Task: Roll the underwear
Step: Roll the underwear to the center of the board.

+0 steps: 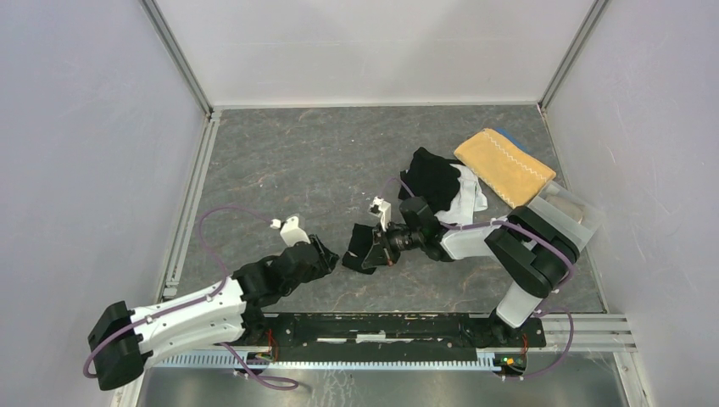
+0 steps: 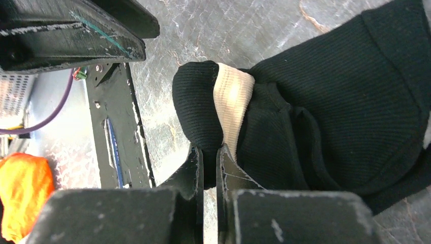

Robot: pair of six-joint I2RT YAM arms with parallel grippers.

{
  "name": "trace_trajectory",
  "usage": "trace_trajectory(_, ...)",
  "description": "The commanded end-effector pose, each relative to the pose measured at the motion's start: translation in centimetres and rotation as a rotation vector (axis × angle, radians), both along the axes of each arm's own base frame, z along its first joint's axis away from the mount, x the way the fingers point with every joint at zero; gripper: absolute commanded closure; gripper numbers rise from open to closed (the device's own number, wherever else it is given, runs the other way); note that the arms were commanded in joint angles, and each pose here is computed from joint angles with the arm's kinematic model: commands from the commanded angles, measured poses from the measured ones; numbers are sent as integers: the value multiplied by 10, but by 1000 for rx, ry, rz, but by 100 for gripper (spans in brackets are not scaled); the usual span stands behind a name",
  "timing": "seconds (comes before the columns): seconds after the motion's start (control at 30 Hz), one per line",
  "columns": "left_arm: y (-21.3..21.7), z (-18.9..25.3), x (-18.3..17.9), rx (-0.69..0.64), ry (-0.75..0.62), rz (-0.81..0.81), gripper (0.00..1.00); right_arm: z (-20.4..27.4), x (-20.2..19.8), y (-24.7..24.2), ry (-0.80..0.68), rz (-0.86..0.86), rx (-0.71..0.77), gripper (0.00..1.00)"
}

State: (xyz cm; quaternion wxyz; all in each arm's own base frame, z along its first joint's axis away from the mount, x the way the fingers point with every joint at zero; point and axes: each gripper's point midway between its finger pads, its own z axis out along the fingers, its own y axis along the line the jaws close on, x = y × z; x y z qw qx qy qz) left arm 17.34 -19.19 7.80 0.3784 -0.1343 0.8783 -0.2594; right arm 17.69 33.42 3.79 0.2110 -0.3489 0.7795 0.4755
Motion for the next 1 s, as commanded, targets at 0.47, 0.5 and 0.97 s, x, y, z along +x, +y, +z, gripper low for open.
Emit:
trace_trajectory(0.47, -34, 20, 33, 52, -93, -73, 40, -40, 20, -32, 171, -171, -138, 100)
trace_trajectory(0.5, -34, 18, 34, 56, -89, -75, 40, -41, 21, -32, 166, -169, -148, 100)
trace_trajectory(0.97, -49, -6, 62, 115, -71, -145, 38, -43, 26, -35, 132, -136, -199, 100)
